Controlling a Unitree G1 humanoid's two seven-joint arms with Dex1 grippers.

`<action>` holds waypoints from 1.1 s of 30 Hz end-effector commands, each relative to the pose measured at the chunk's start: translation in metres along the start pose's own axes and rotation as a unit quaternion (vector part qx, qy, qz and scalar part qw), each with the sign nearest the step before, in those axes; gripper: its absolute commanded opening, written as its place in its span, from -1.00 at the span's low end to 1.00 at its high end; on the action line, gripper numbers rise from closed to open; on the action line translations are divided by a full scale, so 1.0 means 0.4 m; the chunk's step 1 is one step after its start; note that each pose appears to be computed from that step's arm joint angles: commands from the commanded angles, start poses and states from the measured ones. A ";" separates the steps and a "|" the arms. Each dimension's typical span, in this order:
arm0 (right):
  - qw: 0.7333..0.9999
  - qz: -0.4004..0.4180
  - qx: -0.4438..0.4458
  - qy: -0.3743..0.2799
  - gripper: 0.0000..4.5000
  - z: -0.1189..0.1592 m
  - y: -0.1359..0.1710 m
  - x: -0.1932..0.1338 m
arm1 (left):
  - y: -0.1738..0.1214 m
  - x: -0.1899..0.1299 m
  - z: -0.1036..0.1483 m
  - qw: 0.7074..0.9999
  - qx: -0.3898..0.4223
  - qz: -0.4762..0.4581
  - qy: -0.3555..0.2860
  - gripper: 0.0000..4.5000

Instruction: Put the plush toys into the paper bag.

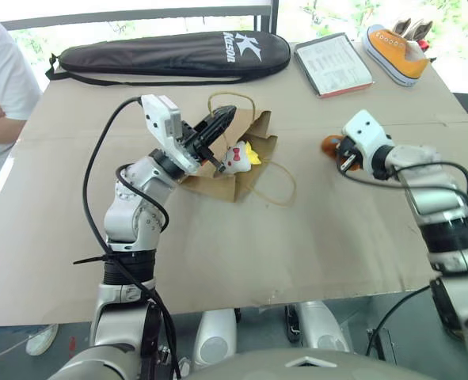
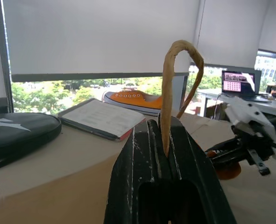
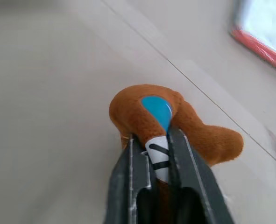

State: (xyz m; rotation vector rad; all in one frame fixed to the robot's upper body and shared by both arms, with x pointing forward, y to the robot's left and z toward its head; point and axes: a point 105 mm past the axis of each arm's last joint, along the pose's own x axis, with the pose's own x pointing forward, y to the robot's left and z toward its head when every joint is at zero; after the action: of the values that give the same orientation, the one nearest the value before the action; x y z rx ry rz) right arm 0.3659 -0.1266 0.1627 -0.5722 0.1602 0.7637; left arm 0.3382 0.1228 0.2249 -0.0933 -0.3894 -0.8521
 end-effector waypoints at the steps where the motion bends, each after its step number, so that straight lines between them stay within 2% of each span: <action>1: 0.987 0.092 -0.067 -0.110 -0.99 0.149 0.138 -0.001 | -0.027 0.011 0.050 0.999 -0.005 -0.028 -0.035 -1.00; 5: 0.975 0.124 -0.127 -0.131 -0.99 0.180 0.223 0.087 | -0.057 0.031 0.055 0.997 -0.027 -0.061 -0.040 -1.00; 9: 0.957 0.186 -0.135 -0.177 -0.99 0.219 0.283 0.136 | -0.071 0.035 0.037 0.996 -0.040 -0.076 -0.032 -1.00; 11: 0.953 0.202 -0.131 -0.184 -0.99 0.226 0.295 0.156 | -0.076 0.038 0.028 0.995 -0.045 -0.080 -0.029 -1.00; 14: 0.953 0.209 -0.114 -0.189 -0.99 0.219 0.296 0.227 | -0.113 0.041 0.012 0.993 -0.065 -0.093 -0.027 -1.00; 18: 0.952 0.186 -0.089 -0.225 -0.99 0.236 0.277 0.261 | -0.130 0.019 -0.003 0.993 -0.083 -0.081 -0.020 -1.00; 22: 0.942 0.209 -0.091 -0.244 -0.41 0.239 0.294 0.263 | -0.131 0.001 -0.010 0.993 -0.099 -0.061 -0.019 -1.00; 27: 0.939 0.227 -0.099 -0.240 0.67 0.198 0.320 0.232 | -0.086 -0.028 -0.008 0.995 -0.093 -0.020 -0.022 -1.00; 29: 0.943 0.225 -0.080 -0.230 0.67 0.176 0.311 0.209 | -0.072 -0.040 -0.009 0.996 -0.083 -0.011 -0.017 -1.00; 33: 0.962 0.170 -0.032 -0.211 0.67 0.143 0.243 0.135 | -0.037 -0.068 -0.010 0.998 -0.059 0.011 -0.014 -1.00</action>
State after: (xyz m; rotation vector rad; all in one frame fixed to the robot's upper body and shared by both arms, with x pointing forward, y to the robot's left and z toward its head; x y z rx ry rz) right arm 0.3323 0.0058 0.1213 -0.4876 -0.1171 1.2811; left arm 0.3132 0.1237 0.2002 -0.2521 -0.3016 -0.8727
